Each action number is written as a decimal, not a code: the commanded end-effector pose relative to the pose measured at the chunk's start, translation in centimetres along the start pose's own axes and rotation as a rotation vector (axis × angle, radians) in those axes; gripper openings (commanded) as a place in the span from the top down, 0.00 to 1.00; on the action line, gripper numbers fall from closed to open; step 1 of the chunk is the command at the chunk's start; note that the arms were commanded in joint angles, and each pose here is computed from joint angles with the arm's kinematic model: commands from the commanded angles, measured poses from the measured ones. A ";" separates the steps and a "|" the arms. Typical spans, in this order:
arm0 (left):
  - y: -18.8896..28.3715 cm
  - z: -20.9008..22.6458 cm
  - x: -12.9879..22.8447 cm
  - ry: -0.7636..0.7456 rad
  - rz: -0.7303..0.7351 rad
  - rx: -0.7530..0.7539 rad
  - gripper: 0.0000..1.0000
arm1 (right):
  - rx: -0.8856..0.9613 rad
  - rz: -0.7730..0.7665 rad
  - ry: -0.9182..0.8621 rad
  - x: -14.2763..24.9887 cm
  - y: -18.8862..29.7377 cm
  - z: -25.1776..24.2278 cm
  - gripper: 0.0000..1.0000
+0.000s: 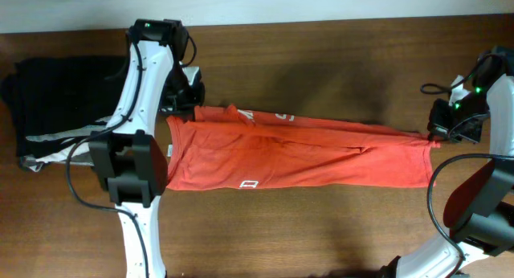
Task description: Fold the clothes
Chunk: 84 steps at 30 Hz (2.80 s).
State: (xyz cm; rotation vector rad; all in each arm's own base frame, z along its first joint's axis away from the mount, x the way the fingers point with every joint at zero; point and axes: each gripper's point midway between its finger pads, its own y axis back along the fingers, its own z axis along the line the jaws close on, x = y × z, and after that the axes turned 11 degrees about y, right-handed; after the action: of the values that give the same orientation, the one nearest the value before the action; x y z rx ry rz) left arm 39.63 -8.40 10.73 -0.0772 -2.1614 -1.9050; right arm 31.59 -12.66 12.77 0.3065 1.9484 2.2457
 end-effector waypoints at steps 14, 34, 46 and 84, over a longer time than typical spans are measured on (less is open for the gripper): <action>-2.4 2.9 3.2 0.046 0.098 -0.100 1.00 | 0.169 0.084 -0.182 2.7 -2.1 -4.4 0.96; -6.7 5.3 5.9 0.067 0.229 -0.191 0.62 | 0.178 0.029 -0.181 1.2 -5.3 -5.1 0.54; 0.7 1.8 2.7 0.057 0.008 -0.015 0.62 | -0.042 -0.119 -0.075 -2.1 4.6 0.8 0.51; -7.8 -1.9 -2.0 -0.040 -0.158 0.071 0.99 | -0.207 -0.074 0.596 3.8 -12.9 28.0 0.96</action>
State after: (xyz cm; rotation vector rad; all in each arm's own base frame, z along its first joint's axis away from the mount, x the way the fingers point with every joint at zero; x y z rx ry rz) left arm 40.20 -11.09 2.82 0.0567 -2.3084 -1.9378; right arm 34.78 16.81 4.28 -0.5141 1.8773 2.6741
